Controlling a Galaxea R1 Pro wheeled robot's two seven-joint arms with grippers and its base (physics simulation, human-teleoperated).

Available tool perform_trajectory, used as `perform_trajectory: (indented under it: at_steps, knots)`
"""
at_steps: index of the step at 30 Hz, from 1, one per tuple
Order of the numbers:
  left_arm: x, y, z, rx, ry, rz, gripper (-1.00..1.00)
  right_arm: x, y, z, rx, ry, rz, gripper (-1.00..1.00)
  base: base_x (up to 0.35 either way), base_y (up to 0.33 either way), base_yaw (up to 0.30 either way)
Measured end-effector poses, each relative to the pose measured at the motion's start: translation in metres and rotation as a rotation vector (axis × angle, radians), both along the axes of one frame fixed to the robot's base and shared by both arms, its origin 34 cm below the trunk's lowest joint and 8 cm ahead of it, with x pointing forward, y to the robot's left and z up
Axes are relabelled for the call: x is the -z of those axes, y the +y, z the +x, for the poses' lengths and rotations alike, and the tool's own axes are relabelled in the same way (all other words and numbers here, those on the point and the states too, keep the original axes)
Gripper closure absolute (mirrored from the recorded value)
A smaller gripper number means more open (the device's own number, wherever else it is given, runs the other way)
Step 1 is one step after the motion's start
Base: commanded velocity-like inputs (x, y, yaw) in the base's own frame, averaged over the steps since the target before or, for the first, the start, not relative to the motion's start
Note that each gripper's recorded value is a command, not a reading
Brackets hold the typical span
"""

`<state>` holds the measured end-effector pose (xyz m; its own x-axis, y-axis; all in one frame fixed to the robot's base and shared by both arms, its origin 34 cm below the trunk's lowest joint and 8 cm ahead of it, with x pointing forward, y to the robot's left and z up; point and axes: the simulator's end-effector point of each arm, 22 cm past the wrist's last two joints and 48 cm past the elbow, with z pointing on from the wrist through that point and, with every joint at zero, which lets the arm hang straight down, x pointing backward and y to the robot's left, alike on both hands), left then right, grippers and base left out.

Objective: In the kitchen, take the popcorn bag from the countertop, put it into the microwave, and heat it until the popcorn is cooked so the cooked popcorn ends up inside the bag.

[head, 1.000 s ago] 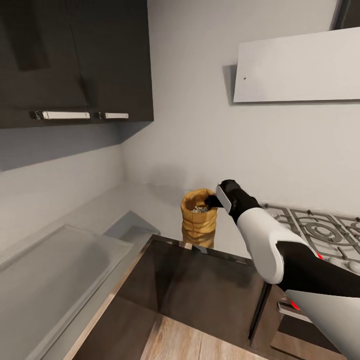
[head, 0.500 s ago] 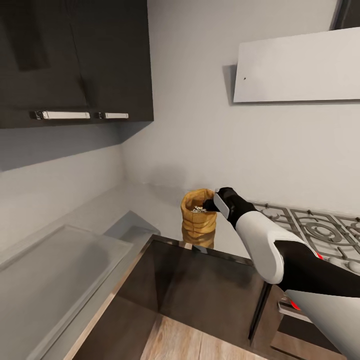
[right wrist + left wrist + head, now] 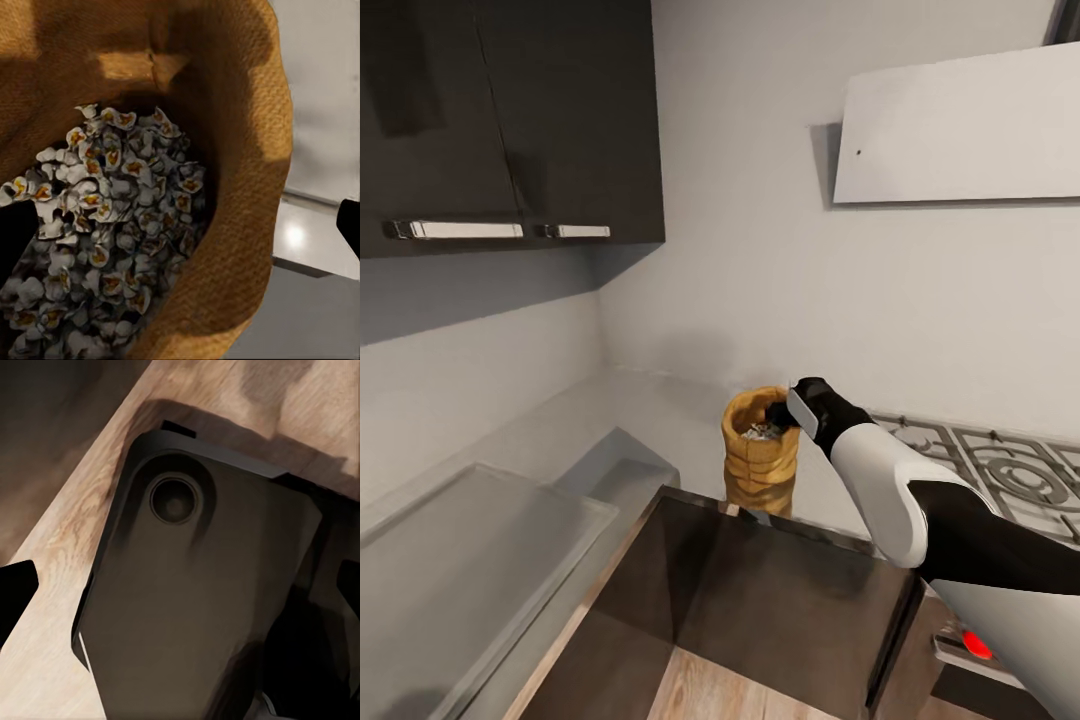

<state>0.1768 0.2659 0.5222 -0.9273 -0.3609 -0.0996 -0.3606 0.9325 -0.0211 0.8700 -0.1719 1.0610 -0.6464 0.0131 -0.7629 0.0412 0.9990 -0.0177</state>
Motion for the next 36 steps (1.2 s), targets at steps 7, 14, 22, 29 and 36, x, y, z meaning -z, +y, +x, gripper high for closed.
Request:
perform_trajectory:
  at_steps: [7,14,22,29,36]
  knots:
    - [0.000,0.001,0.001,-0.001,-0.003,0.002,-1.00,0.026,0.004,-0.009,-0.009,0.043,-0.001,-1.00,0.006,0.000,0.000]
    - [0.000,0.001,0.001,-0.001,-0.003,0.002,-1.00,0.032,0.005,-0.011,-0.010,0.051,-0.003,-1.00,0.000,0.000,0.000]
    - [0.000,0.003,0.001,-0.003,-0.004,0.007,-1.00,0.023,-0.002,-0.008,0.006,0.040,-0.024,-1.00,0.000,0.000,0.000]
    - [0.000,0.004,0.000,-0.003,-0.004,0.007,-1.00,0.003,-0.011,0.002,0.048,-0.023,-0.030,-1.00,0.000,0.000,0.000]
    - [0.000,0.004,0.000,-0.001,-0.004,0.007,-1.00,-0.014,-0.021,0.007,0.089,-0.058,-0.037,-1.00,0.000,0.000,0.000]
